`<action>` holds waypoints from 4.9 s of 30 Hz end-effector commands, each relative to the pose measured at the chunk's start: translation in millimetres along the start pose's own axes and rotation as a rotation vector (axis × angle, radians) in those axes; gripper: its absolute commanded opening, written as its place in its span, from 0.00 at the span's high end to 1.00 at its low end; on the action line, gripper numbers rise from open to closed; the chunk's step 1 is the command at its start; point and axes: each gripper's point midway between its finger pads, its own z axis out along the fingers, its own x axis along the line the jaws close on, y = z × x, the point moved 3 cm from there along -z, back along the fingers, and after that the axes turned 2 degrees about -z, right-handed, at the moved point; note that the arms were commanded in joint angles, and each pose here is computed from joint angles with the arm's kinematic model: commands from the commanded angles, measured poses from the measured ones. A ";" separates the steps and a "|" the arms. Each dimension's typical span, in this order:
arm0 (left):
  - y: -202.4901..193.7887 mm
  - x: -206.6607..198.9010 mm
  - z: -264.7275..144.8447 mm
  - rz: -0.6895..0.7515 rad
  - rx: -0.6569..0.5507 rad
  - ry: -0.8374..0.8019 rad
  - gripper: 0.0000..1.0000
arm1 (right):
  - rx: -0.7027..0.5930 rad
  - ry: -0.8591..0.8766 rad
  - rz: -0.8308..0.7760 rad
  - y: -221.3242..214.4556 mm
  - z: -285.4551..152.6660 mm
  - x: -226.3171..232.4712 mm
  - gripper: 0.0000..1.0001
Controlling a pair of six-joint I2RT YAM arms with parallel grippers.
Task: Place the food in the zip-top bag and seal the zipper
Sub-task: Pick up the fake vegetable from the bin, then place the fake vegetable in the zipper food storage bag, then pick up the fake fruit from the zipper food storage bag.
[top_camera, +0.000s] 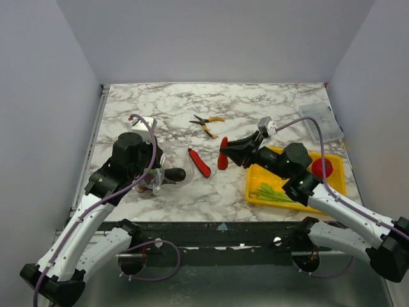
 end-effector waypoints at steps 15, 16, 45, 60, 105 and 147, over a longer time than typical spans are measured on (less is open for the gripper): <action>0.1 0.3 1.9 -0.004 -0.006 -0.002 1.00 | -0.447 0.218 -0.460 39.9 87.5 139.8 1.00; 0.2 0.2 1.9 -0.004 -0.006 -0.002 1.00 | -0.457 0.200 -0.475 35.1 88.7 136.6 1.00; 1.4 0.1 0.2 -0.006 -0.014 -0.004 1.00 | -0.209 0.025 -0.376 5.9 98.1 97.4 0.10; 0.4 -1.2 1.9 -0.005 -0.005 -0.011 1.00 | 0.174 -0.449 -0.188 -17.2 14.2 15.4 0.00; 1.7 -2.2 -2.0 -0.009 -0.019 -0.022 1.00 | 0.131 -1.948 0.757 -157.8 -230.2 -180.8 0.01; 1.4 -1.7 -1.1 -0.009 -0.015 -0.018 1.00 | -0.013 -1.920 0.823 -144.8 -250.2 -176.5 0.86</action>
